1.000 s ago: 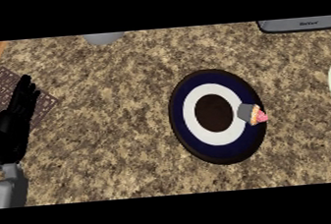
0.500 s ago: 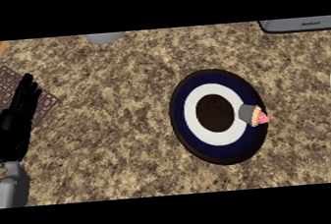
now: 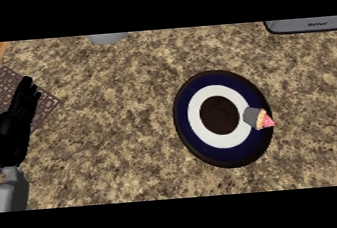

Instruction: Pick the bell pepper from the plate and place it in the bowl

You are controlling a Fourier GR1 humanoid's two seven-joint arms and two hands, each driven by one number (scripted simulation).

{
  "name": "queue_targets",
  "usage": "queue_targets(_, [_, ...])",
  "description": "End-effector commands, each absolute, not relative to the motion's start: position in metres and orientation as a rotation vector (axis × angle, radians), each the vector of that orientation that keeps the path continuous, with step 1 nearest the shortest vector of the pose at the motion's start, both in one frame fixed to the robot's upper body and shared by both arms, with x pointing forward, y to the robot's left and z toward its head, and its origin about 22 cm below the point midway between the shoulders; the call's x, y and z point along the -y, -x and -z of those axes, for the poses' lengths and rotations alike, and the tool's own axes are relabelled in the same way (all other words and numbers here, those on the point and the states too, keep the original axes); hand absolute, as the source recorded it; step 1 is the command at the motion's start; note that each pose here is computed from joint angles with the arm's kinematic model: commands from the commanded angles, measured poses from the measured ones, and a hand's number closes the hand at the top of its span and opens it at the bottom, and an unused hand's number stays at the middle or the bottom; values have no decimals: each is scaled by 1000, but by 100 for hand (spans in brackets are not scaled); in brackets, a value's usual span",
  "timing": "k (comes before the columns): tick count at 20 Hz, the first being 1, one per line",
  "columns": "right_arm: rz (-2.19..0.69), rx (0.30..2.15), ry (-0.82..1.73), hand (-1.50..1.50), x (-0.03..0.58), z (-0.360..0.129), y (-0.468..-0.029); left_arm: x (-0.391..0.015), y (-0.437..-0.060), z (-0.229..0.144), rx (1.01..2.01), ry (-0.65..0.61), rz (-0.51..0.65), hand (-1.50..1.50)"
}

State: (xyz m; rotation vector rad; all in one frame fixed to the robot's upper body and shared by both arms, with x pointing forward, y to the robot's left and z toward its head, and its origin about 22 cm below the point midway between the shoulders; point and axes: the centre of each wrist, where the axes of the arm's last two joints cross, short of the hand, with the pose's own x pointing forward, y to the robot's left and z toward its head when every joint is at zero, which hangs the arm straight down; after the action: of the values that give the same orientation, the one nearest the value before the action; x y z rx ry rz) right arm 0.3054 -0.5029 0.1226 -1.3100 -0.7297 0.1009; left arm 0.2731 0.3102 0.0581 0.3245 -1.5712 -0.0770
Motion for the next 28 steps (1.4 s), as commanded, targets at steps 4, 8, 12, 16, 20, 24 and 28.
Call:
queue_targets(4, [-1, 949, 1183, -150, 528, -96, -281, -301, -270, -45, 1555, -323, 77, 0])
queue_targets(8, [325, 1188, 1110, -150, 523, -113, -290, -302, -274, -55, 1569, -339, 63, 0])
queue_targets(12, [577, 1383, 1050, -150, 549, -129, -260, -300, -269, -54, 1550, -352, 54, 0])
queue_targets(16, [634, 1388, 1025, -150, 584, -135, -202, -302, -271, -55, 1558, -340, 56, 0])
queue_targets(20, [630, 1375, 981, -150, 600, -123, -135, -305, -261, -50, 1542, -341, 41, 0])
queue_targets(24, [653, 1376, 972, -150, 594, -90, -78, -308, -262, -58, 1567, -350, 59, 0])
queue_targets(28, [633, 1462, 843, -150, 608, -119, -37, -318, -273, -55, 1572, -339, 57, 0])
